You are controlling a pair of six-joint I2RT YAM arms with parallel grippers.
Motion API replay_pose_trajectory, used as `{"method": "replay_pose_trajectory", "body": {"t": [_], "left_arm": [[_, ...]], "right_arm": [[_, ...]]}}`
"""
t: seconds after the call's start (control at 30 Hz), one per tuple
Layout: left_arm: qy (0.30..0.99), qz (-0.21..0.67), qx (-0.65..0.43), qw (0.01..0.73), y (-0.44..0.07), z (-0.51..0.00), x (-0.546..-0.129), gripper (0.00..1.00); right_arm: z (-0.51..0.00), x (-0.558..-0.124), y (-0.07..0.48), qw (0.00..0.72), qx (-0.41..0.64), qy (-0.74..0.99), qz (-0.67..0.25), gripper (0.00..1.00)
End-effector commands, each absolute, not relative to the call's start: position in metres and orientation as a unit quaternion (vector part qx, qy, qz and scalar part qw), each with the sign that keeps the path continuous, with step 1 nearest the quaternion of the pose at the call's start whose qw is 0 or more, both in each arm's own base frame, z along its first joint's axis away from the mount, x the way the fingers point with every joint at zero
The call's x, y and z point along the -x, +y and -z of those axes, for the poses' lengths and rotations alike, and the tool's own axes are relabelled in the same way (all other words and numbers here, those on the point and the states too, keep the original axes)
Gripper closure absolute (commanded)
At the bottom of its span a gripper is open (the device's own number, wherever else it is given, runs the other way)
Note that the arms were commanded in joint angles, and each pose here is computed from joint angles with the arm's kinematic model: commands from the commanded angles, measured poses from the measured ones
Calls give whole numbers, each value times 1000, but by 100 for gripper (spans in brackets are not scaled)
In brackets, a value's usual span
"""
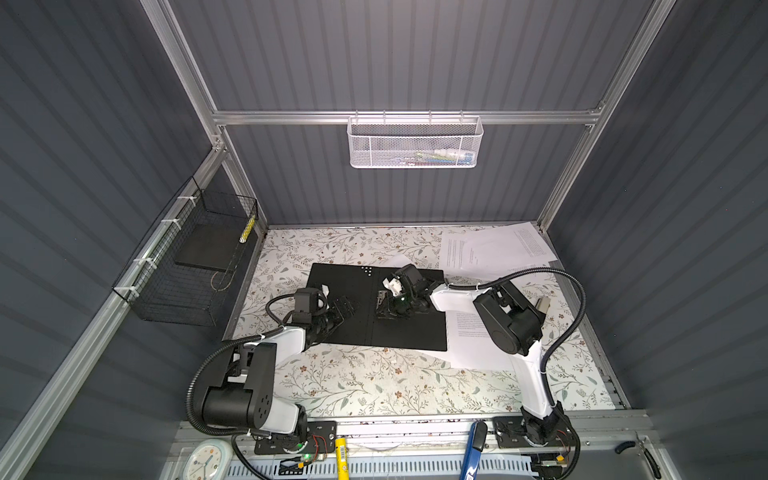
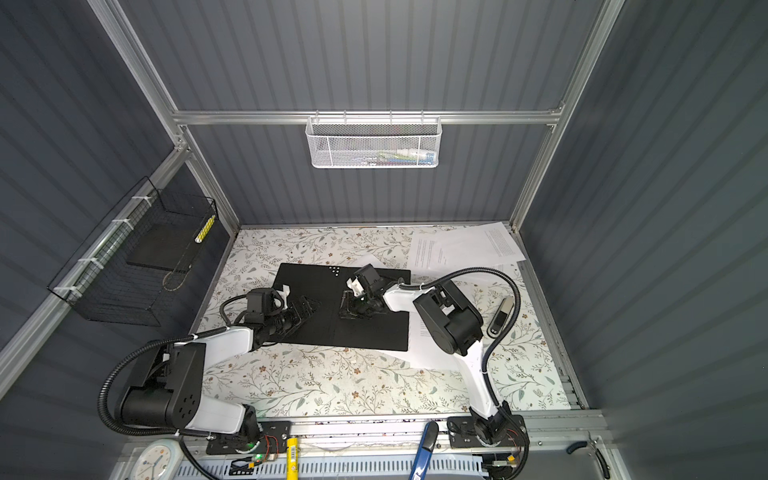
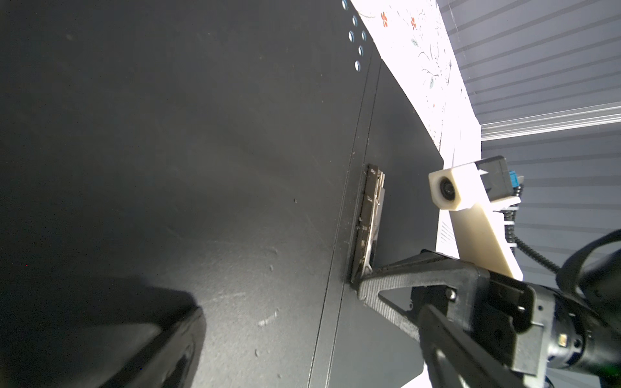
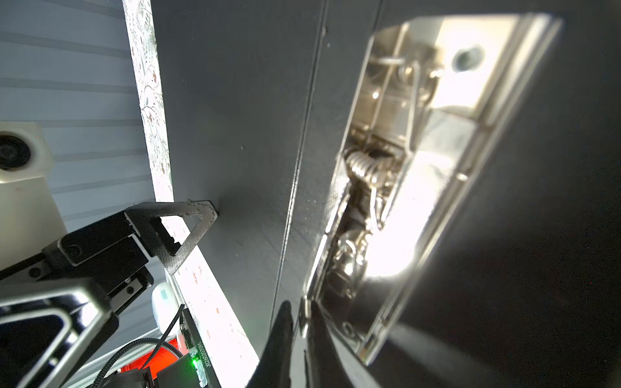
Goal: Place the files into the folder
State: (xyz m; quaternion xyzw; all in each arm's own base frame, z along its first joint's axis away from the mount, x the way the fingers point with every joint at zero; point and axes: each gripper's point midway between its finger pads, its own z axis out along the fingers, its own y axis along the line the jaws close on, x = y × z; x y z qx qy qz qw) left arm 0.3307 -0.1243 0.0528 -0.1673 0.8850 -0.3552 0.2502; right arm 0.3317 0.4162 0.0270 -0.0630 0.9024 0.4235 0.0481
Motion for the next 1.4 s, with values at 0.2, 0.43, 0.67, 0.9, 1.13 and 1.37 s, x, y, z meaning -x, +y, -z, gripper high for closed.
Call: {"method": "replay_pose_trajectory", "body": {"t": [0.2, 0.43, 0.67, 0.9, 1.13, 1.37], "left_arm": [[928, 262, 229, 137, -99, 14, -273, 0], [934, 216, 247, 141, -83, 18, -270, 0], [932, 193, 272, 141, -73, 20, -269, 0], [929, 195, 284, 135, -73, 21, -271, 0], [930, 191, 286, 132, -72, 22, -272, 0], [928, 183, 293, 136, -69, 21, -271, 0]], "right_arm": [[-19, -323, 419, 37, 71, 900, -428, 94], [-10, -322, 414, 33, 69, 905, -417, 100], [8, -316, 394, 34, 81, 923, -374, 100], [27, -311, 376, 22, 83, 934, -348, 100], [43, -307, 360, 13, 78, 940, -333, 100], [-33, -312, 398, 42, 124, 885, -447, 87]]}}
